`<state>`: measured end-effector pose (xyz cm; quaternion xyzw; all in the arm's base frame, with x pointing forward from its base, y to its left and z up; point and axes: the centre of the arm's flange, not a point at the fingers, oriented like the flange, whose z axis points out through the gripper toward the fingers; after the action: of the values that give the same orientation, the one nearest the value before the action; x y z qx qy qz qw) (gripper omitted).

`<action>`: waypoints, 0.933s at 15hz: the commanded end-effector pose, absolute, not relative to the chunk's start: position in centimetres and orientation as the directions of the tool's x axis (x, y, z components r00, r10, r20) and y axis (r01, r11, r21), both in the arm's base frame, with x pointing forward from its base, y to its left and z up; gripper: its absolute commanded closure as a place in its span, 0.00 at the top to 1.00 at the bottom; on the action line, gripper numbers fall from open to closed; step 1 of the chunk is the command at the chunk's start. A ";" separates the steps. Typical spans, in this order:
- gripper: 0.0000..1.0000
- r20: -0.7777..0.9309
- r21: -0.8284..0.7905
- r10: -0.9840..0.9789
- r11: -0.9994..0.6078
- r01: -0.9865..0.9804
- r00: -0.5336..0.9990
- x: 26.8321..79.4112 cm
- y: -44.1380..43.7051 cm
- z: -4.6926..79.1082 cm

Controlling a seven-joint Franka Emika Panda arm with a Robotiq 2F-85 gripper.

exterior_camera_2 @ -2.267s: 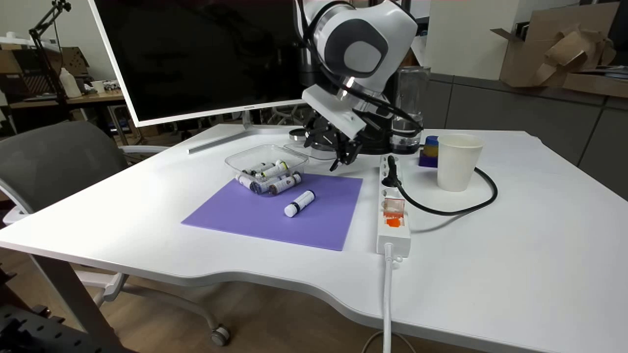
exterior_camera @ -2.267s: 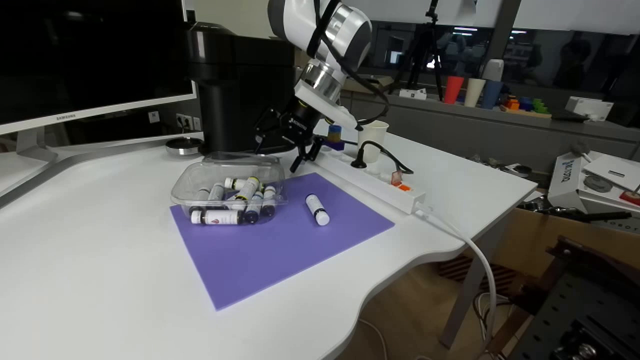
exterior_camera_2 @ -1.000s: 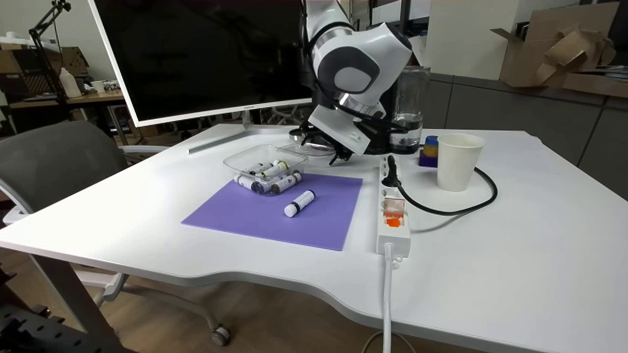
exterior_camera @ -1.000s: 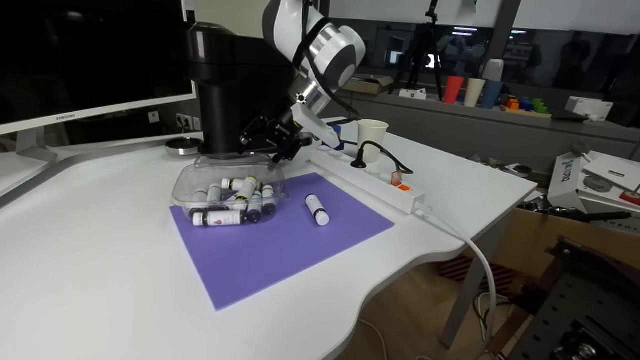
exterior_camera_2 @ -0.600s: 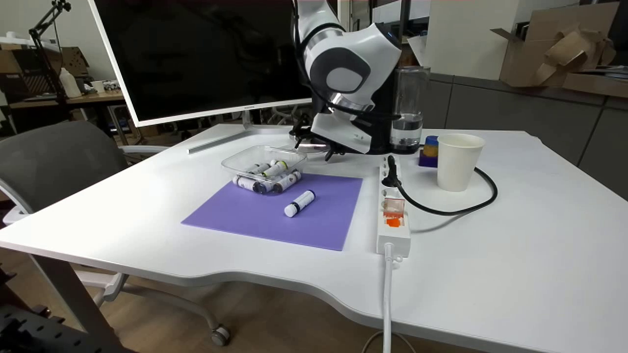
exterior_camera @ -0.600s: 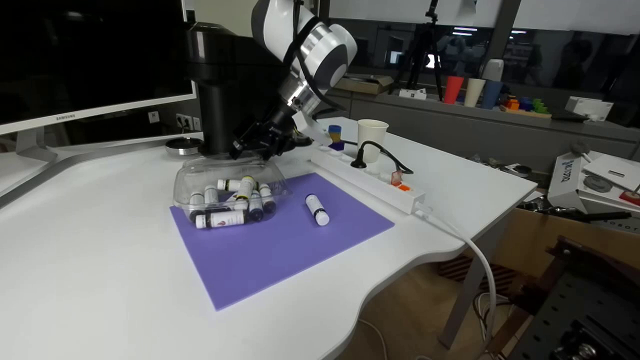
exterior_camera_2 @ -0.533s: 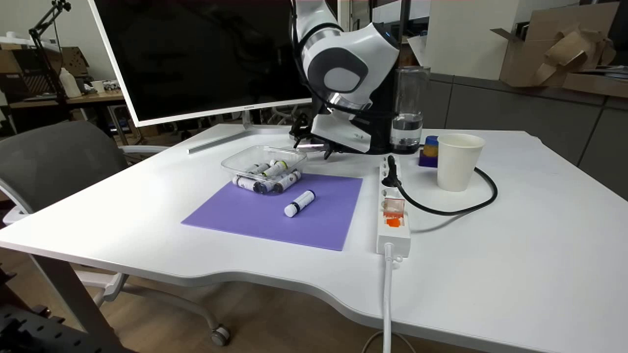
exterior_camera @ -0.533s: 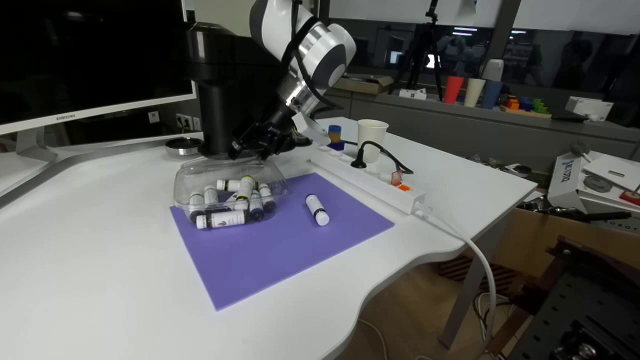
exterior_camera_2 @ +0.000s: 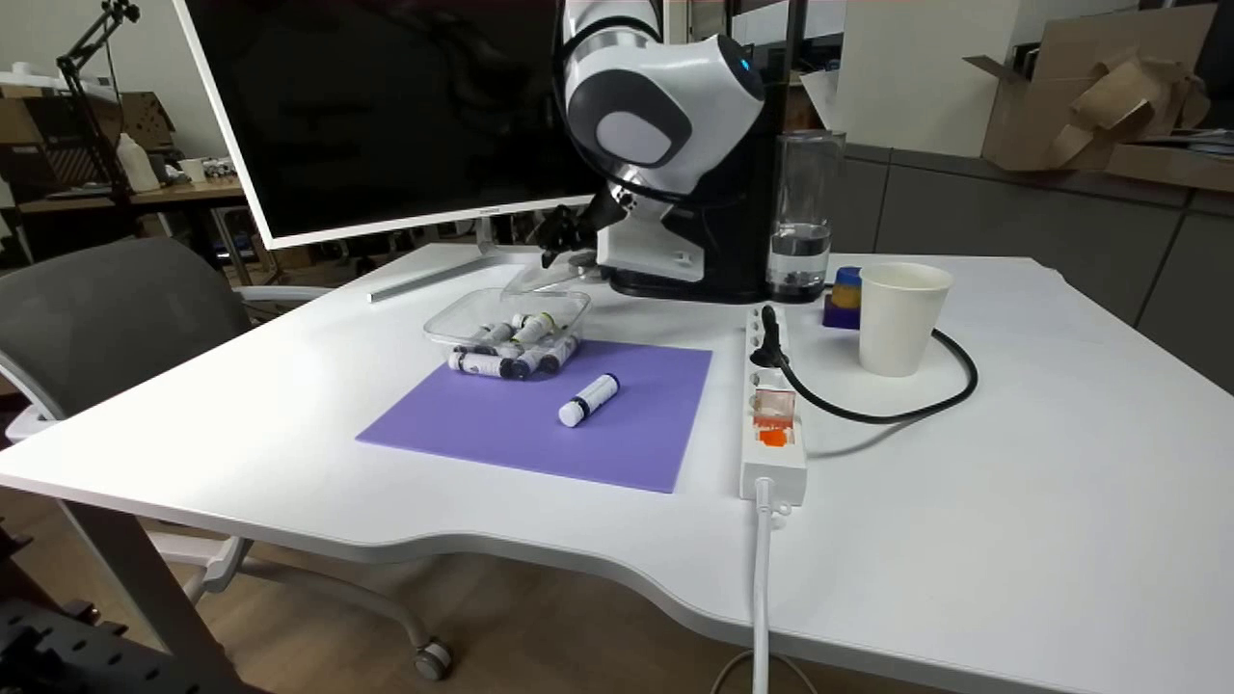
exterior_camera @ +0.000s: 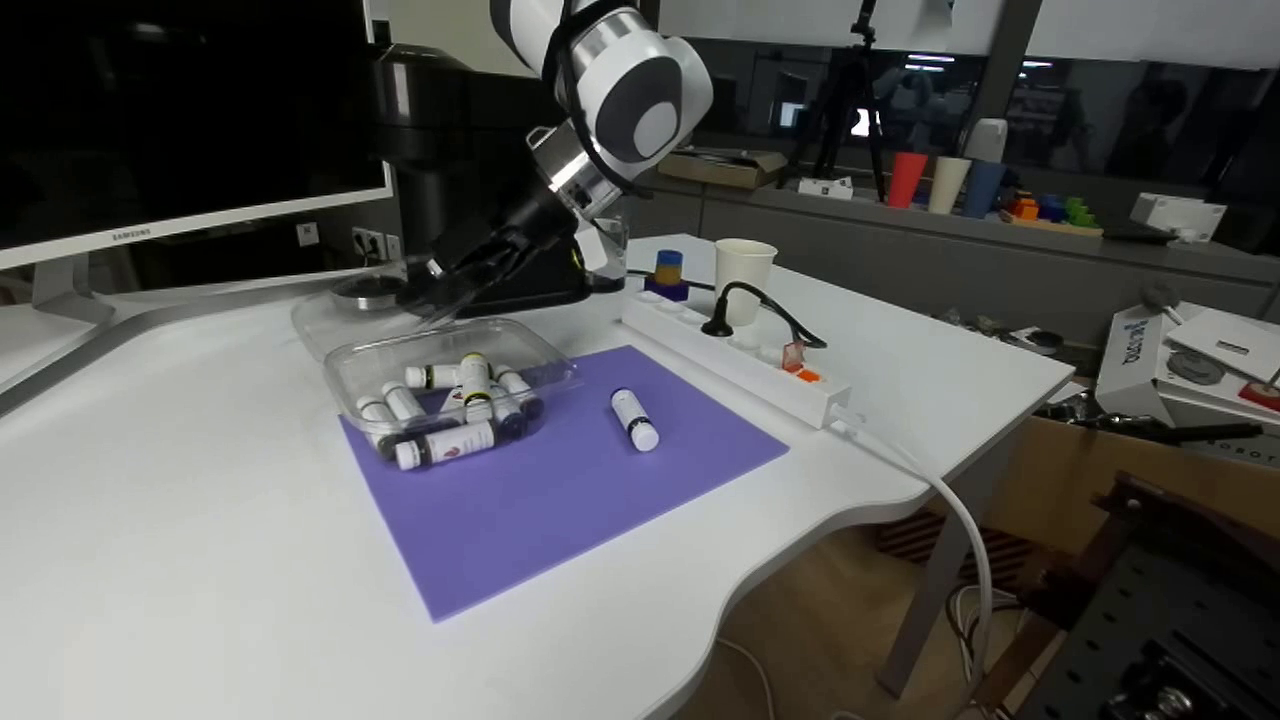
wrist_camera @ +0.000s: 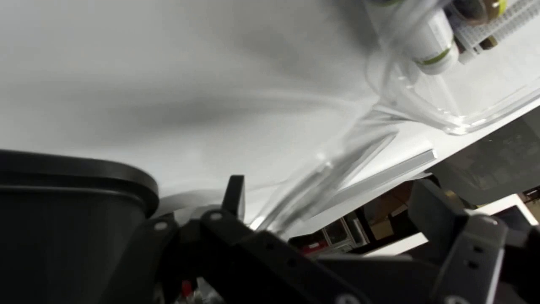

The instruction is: Close the colorless box

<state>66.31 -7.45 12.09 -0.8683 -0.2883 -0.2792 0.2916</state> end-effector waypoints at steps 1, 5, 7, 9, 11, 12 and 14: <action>1.00 0.722 -0.319 0.397 -0.535 0.783 0.566 62.8 -6.9 14.5; 1.00 0.752 -0.337 0.462 -0.344 0.876 0.470 61.0 -7.3 15.1; 1.00 0.744 -0.380 0.479 -0.271 0.884 0.466 60.2 -7.7 15.3; 1.00 0.708 -0.420 0.528 -0.220 0.880 0.470 59.6 -7.8 15.4; 1.00 0.650 -0.455 0.590 -0.203 0.867 0.479 59.1 -7.6 15.2; 1.00 0.624 -0.465 0.618 -0.198 0.863 0.478 59.0 -7.5 15.2; 1.00 0.561 -0.468 0.680 -0.210 0.858 0.472 58.8 -6.9 15.4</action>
<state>59.60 -8.03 14.17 -0.7534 -0.4898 -0.1764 0.4016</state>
